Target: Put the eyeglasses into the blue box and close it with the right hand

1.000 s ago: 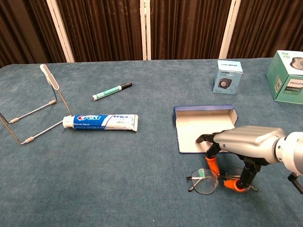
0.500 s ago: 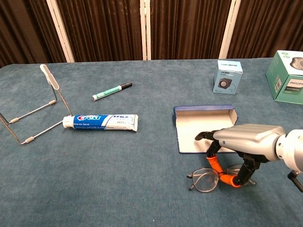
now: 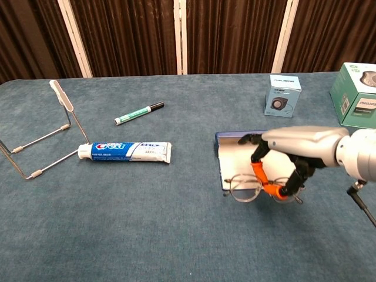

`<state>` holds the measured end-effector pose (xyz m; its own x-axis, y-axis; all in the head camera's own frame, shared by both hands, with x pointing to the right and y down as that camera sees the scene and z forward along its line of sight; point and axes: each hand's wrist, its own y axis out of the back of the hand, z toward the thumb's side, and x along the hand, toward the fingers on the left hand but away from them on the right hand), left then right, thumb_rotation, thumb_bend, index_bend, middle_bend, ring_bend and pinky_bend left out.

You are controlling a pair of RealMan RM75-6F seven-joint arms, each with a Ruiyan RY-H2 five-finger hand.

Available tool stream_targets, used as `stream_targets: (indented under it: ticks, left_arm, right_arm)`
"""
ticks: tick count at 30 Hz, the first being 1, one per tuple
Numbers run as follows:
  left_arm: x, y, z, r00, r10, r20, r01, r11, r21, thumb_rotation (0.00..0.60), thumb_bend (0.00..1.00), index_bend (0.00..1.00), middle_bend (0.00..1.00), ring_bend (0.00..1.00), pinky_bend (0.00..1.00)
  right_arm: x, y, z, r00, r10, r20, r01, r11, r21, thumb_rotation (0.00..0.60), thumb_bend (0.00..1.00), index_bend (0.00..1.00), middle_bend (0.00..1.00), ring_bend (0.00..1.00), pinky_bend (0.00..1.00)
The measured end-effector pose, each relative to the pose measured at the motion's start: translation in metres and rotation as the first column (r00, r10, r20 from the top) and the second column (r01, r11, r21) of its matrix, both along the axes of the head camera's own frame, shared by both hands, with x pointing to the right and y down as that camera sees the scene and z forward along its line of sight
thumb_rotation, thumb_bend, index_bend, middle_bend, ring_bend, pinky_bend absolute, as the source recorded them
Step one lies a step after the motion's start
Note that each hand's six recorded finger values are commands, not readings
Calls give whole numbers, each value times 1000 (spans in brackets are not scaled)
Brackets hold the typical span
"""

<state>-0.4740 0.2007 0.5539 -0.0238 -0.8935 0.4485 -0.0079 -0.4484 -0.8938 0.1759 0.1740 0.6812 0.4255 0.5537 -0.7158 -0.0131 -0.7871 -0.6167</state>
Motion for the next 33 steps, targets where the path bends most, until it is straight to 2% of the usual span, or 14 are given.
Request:
stream_targets:
  ticks: [5,10,23,33]
  left_arm:
    - [-3,-1,2,1000,-15,1,15,1000,-6,600,0,0,0,0,0]
    - [-6,-4,2,1000,-27,3,27,1000,-6,600,0,0,0,0,0]
    - [-14,-6,5,999,-52,11,53,999,-14,600,0,0,0,0,0]
    - [-16,-7,8,998,-59,16,59,998,-25,600,0,0,0,0,0]
  right_arm:
    - [0,-27,4,1000,6,-24,-4,997,79,600,359,614,15,0,0]
    - [-6,-45,12,999,2,-48,4,992,123,600,359,614,10,0,0]
    - [-12,-64,33,995,15,-96,0,987,158,600,359,614,5,0,0]
    - [-5,-84,47,985,137,-104,-118,978,173,600,352,608,3,0,0]
